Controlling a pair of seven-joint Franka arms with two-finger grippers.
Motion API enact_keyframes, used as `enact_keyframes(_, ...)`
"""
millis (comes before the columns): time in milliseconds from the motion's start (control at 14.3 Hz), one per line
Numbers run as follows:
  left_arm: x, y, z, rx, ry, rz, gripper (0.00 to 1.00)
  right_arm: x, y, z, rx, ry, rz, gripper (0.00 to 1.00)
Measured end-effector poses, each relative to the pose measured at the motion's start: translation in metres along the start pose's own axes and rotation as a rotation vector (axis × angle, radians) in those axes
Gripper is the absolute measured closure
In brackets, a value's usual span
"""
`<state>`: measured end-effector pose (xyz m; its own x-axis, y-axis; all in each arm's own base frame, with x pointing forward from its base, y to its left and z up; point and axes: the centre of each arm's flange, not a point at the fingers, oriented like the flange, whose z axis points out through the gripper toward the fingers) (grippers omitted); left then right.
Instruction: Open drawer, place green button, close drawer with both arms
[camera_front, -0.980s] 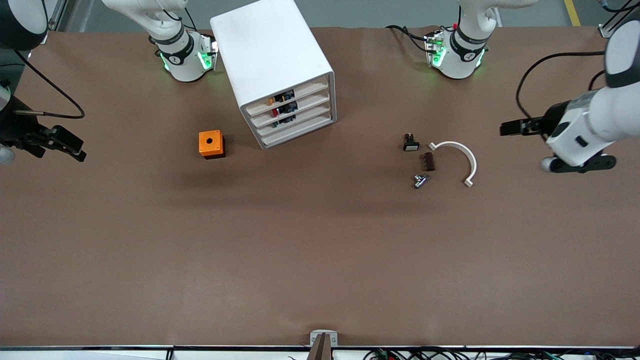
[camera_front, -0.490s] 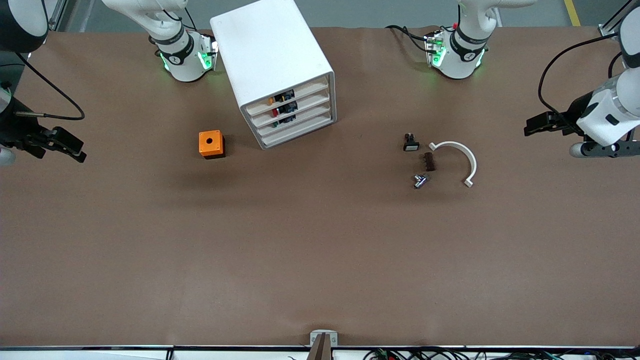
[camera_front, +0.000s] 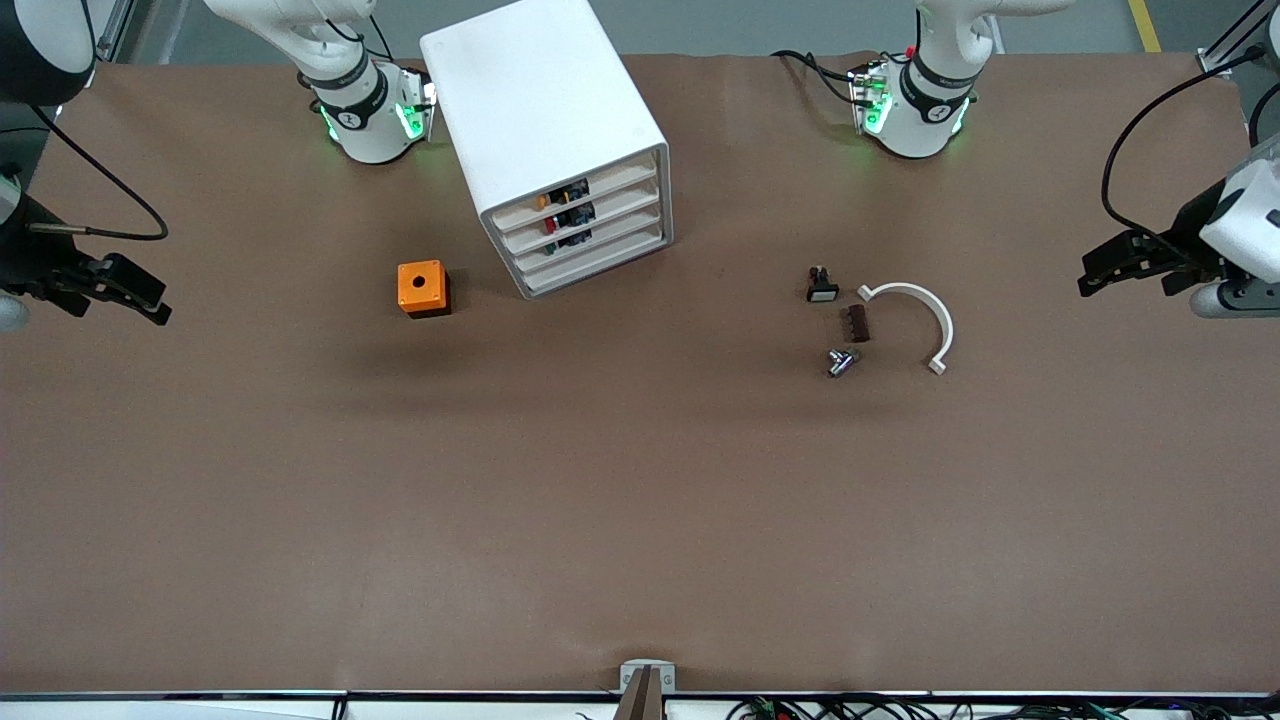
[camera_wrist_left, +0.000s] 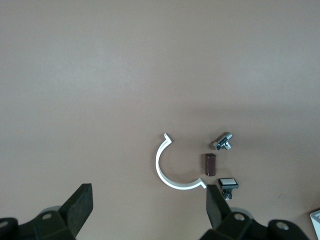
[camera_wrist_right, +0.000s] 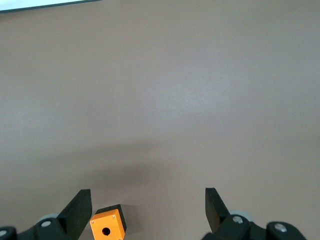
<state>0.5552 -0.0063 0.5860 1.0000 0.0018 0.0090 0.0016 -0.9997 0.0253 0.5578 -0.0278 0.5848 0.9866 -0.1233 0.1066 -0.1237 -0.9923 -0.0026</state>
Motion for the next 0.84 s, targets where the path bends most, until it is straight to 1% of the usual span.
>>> enact_keyframes(210, 0.001, 0.002, -0.013, 0.000, 0.020, 0.003, 0.00, 0.000, 0.000, 0.000, 0.000, 0.000, 0.000, 0.00)
enact_keyframes(490, -0.003, 0.011, -0.032, 0.000, 0.016, 0.021, 0.00, 0.000, 0.000, 0.000, 0.000, 0.000, 0.000, 0.00)
enact_keyframes(840, -0.002, 0.011, -0.031, 0.000, 0.007, 0.020, 0.00, 0.000, 0.000, 0.000, 0.000, 0.000, 0.000, 0.00)
